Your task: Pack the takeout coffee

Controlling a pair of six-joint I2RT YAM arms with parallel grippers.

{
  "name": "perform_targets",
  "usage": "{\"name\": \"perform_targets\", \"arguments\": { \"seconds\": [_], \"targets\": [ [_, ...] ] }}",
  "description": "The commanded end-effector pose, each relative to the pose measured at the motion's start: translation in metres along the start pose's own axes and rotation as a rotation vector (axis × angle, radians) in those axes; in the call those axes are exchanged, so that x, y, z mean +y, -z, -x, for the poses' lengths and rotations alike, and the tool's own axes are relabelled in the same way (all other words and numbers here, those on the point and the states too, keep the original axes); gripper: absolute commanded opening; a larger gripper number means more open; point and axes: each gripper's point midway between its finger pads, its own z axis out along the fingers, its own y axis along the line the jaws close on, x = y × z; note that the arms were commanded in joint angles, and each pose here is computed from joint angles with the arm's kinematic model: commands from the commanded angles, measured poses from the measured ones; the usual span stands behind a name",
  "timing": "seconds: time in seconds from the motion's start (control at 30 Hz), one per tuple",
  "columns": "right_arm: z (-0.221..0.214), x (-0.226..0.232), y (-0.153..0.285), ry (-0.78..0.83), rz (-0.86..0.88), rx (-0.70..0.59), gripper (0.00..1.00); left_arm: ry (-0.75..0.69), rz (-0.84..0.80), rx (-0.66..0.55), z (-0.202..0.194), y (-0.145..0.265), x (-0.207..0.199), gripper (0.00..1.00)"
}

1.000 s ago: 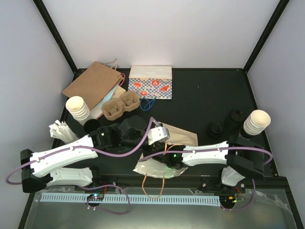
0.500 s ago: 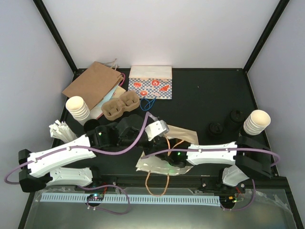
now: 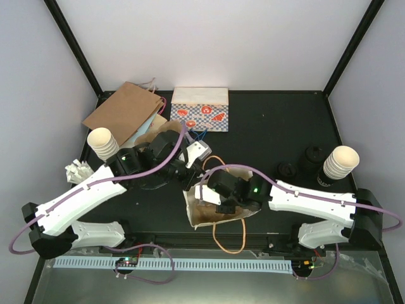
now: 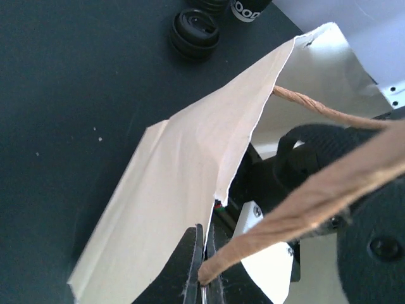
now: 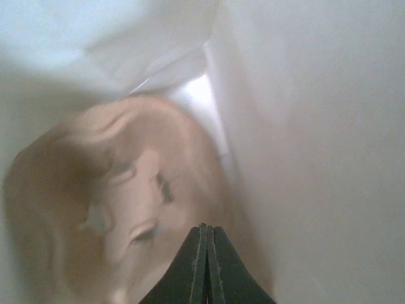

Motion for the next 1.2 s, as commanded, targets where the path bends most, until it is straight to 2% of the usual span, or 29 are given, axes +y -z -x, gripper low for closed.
{"name": "perform_targets", "arguments": {
  "seconds": [0.0,0.2,0.4,0.57,0.7,0.93,1.17],
  "targets": [
    [-0.009,0.022,0.009,-0.024,0.214,0.035,0.01,0.131,-0.096,0.060,-0.004,0.012,-0.009,0.02],
    [-0.031,0.042,0.006,0.082,0.410,0.179,0.01,0.180,-0.129,0.078,0.000,0.008,0.006,0.02],
    [-0.047,0.032,-0.025,0.181,0.382,0.313,0.01,0.276,-0.148,0.176,-0.003,-0.013,0.042,0.02],
    [-0.054,0.038,-0.052,0.227,0.432,0.370,0.01,0.317,-0.144,0.169,-0.001,-0.020,0.065,0.02],
    [-0.051,0.038,-0.070,0.212,0.433,0.374,0.01,0.321,-0.138,0.147,0.003,-0.017,0.072,0.02],
    [-0.057,0.007,-0.083,0.183,0.273,0.383,0.01,0.319,-0.147,0.129,0.005,-0.014,0.072,0.01],
    [-0.011,-0.012,-0.031,0.111,0.213,0.150,0.01,0.322,-0.159,0.129,0.003,-0.012,0.070,0.02]
  ]
}}
